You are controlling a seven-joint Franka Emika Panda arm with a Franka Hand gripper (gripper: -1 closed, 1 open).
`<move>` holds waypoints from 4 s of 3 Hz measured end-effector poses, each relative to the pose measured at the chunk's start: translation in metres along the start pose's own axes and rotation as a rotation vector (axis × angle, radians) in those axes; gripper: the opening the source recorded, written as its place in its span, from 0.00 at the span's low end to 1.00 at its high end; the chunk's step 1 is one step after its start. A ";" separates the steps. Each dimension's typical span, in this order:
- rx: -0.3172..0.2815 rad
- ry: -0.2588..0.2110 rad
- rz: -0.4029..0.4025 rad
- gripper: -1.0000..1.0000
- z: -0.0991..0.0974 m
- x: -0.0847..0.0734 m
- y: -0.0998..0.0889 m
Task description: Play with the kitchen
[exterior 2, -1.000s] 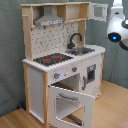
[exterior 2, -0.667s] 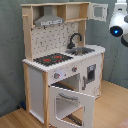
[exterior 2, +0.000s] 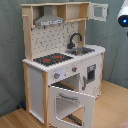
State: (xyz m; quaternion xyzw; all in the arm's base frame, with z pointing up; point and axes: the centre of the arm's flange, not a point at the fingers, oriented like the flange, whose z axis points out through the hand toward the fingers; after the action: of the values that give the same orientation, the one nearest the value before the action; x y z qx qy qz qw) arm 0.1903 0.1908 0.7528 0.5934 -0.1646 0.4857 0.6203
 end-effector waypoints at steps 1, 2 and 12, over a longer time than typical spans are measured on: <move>0.031 -0.041 0.023 1.00 0.016 -0.018 0.010; 0.041 -0.056 0.031 1.00 0.022 -0.027 0.015; 0.553 0.096 -0.017 0.00 0.140 -0.062 -0.003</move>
State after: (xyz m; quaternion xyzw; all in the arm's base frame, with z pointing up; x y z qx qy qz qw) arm 0.2154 0.0405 0.7370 0.7177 0.0085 0.5346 0.4461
